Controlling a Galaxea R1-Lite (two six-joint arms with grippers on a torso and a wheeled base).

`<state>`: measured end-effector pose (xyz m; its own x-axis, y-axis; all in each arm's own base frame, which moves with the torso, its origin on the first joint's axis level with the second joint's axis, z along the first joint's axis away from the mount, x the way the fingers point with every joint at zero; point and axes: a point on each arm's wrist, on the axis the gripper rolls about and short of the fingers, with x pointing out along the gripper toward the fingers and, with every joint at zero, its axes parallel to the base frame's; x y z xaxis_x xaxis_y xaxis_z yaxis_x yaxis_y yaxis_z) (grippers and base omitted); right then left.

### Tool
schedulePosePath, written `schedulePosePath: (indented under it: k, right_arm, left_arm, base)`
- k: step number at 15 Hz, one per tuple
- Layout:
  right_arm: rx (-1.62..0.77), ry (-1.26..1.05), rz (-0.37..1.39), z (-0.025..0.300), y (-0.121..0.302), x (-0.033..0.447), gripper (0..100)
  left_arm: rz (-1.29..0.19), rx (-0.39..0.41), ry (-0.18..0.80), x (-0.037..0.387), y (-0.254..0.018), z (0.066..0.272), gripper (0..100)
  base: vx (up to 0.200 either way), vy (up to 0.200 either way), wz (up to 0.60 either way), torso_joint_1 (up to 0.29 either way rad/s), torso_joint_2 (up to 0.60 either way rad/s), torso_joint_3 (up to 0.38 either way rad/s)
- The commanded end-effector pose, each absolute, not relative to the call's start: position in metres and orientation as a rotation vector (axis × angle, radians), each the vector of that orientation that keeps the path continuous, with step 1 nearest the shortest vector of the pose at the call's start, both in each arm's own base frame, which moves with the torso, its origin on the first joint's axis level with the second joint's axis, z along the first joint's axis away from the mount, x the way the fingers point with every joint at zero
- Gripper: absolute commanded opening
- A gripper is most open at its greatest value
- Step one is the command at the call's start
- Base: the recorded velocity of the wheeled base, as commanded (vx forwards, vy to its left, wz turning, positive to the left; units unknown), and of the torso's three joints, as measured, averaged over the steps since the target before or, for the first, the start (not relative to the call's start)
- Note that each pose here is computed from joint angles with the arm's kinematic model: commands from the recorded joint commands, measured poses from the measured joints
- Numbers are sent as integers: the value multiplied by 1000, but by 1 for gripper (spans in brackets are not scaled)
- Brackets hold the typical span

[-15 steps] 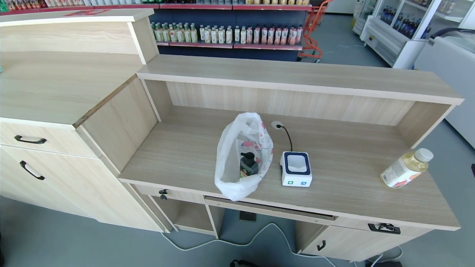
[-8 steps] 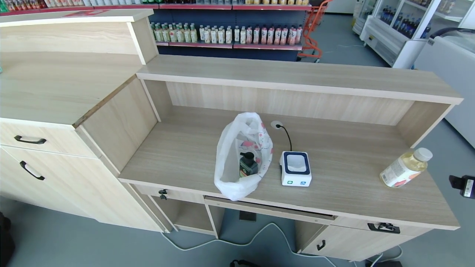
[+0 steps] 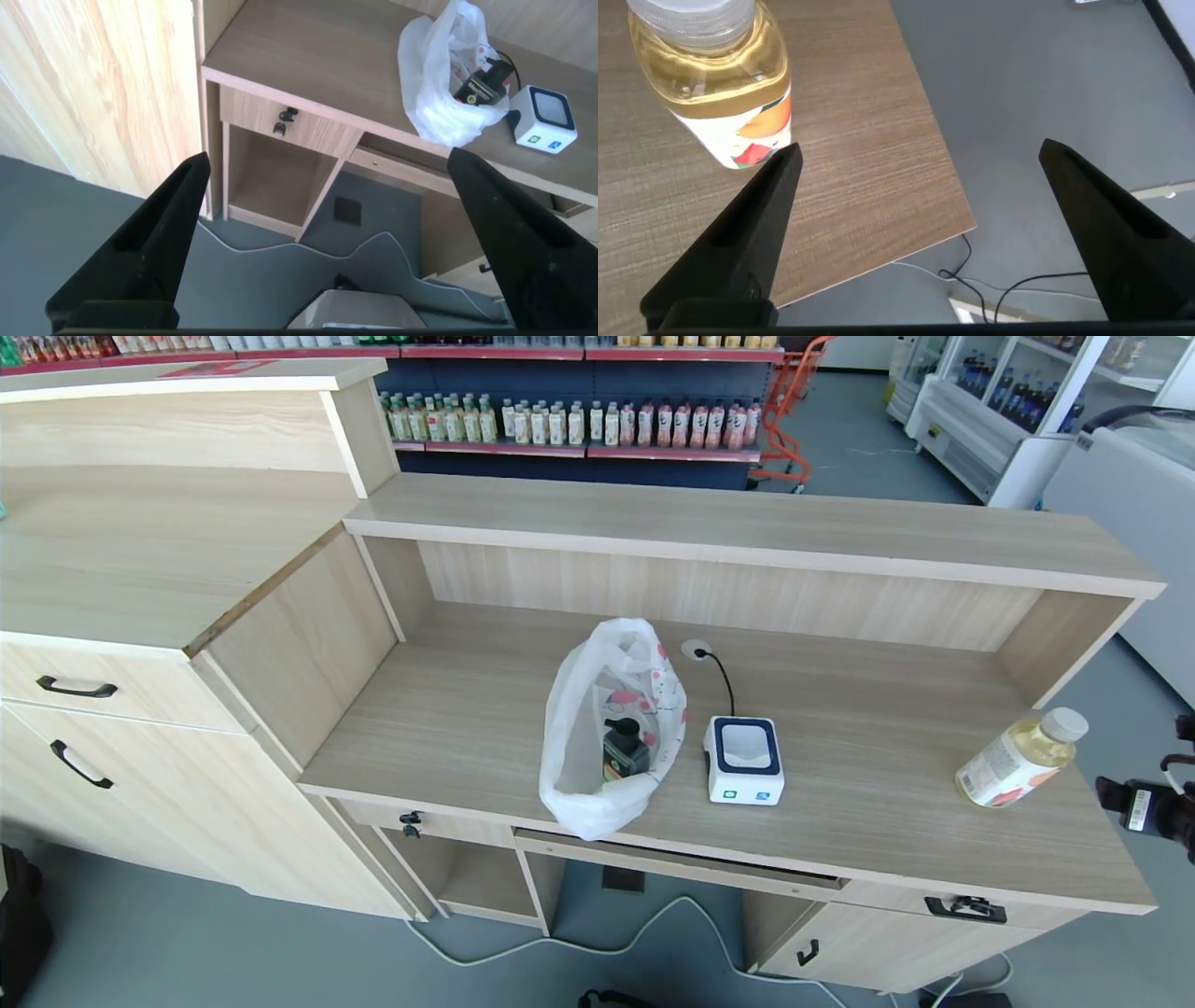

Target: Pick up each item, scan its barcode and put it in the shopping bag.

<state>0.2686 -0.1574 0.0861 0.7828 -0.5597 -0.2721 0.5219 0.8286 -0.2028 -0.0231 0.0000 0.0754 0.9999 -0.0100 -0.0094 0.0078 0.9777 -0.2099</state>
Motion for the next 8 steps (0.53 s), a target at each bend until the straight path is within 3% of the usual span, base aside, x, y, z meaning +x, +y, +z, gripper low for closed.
schedulePosePath:
  k: [1, 8]
  right_arm:
    - [-117, 358, -579, 76, -158, 271, 100]
    - [-126, 332, -496, 61, -152, 291, 100]
  left_arm:
    - [-10, -212, 10, -23, 0, 75, 100]
    - [-10, -212, 10, -23, 0, 75, 100]
  base:
    - [0, 0, 0, 0, 0, 0]
    - [0, 0, 0, 0, 0, 0]
